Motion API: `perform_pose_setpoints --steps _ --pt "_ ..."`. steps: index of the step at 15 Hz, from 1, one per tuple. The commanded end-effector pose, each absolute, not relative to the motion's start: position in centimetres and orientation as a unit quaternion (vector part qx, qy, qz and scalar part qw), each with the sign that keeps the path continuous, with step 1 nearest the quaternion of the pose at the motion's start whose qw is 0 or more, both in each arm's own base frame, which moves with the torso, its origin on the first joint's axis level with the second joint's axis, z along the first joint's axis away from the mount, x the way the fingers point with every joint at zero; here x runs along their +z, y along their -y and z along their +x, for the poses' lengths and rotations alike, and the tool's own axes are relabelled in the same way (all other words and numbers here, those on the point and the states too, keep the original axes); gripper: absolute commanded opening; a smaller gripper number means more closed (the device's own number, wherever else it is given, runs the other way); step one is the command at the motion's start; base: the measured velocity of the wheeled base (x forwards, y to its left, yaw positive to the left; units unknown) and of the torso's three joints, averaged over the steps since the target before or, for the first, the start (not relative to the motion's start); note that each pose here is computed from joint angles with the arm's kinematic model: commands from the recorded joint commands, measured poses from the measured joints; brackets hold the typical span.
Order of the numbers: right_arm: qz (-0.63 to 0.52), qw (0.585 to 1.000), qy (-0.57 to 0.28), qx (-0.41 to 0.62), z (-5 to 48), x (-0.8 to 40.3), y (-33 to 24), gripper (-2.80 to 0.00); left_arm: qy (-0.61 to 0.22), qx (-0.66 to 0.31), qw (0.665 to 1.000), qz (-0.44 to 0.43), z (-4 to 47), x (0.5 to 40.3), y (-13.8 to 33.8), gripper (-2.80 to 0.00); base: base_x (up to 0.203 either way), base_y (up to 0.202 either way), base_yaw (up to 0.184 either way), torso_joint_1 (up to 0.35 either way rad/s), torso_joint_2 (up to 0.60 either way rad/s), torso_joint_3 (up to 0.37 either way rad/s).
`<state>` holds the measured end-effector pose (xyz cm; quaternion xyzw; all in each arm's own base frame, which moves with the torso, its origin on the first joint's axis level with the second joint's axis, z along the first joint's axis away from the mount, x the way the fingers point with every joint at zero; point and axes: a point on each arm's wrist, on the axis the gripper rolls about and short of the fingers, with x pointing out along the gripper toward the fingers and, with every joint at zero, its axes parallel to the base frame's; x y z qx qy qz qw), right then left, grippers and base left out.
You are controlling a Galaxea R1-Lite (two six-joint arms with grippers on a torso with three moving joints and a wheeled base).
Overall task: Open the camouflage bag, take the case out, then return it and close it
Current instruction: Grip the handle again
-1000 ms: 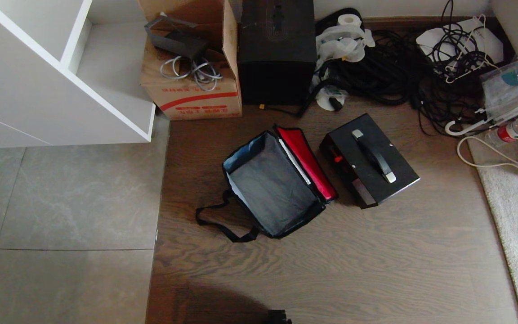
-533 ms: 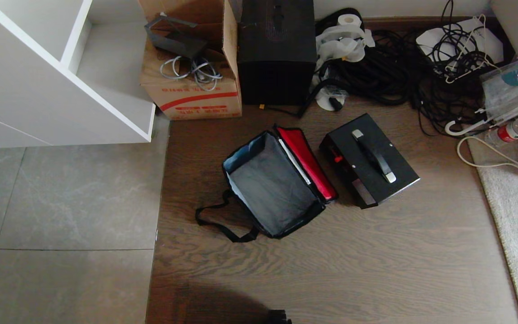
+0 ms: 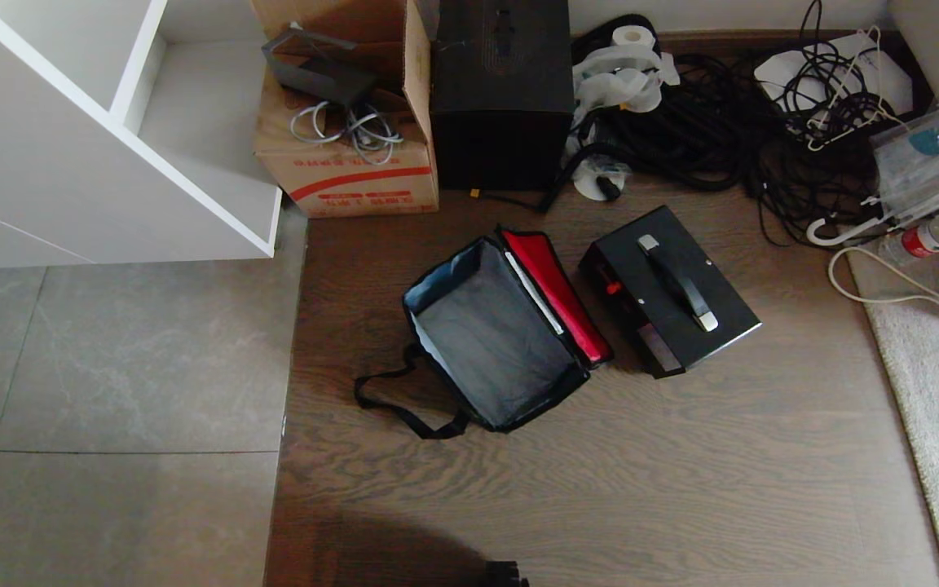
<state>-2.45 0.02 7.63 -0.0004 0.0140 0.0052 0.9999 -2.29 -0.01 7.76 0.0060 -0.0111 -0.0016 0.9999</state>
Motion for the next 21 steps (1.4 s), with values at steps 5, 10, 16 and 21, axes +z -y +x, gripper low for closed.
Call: perform_pose_setpoints --steps 5,10,16,21 --pt "-0.001 1.0 -0.015 0.005 -2.44 7.63 -0.02 -2.8 0.006 -0.001 1.0 0.006 -2.21 7.51 0.01 -2.8 0.0 0.0 0.0 0.0 0.0 0.0" --pt "-0.001 1.0 -0.015 0.005 -2.44 7.63 -0.02 -2.8 0.006 -0.001 1.0 0.006 -2.21 7.51 0.01 -2.8 0.0 0.0 0.0 0.0 0.0 0.0" --pt "-0.001 1.0 -0.015 0.005 -2.44 7.63 -0.02 -2.8 0.006 -0.001 1.0 0.006 -2.21 7.51 0.01 -2.8 0.0 0.0 0.0 0.0 0.0 0.0" --pt "-0.001 1.0 -0.015 0.005 -2.45 7.62 -0.02 -2.8 0.006 -0.001 1.0 0.006 -2.21 7.51 0.01 -2.8 0.0 0.0 0.0 0.0 0.0 0.0"
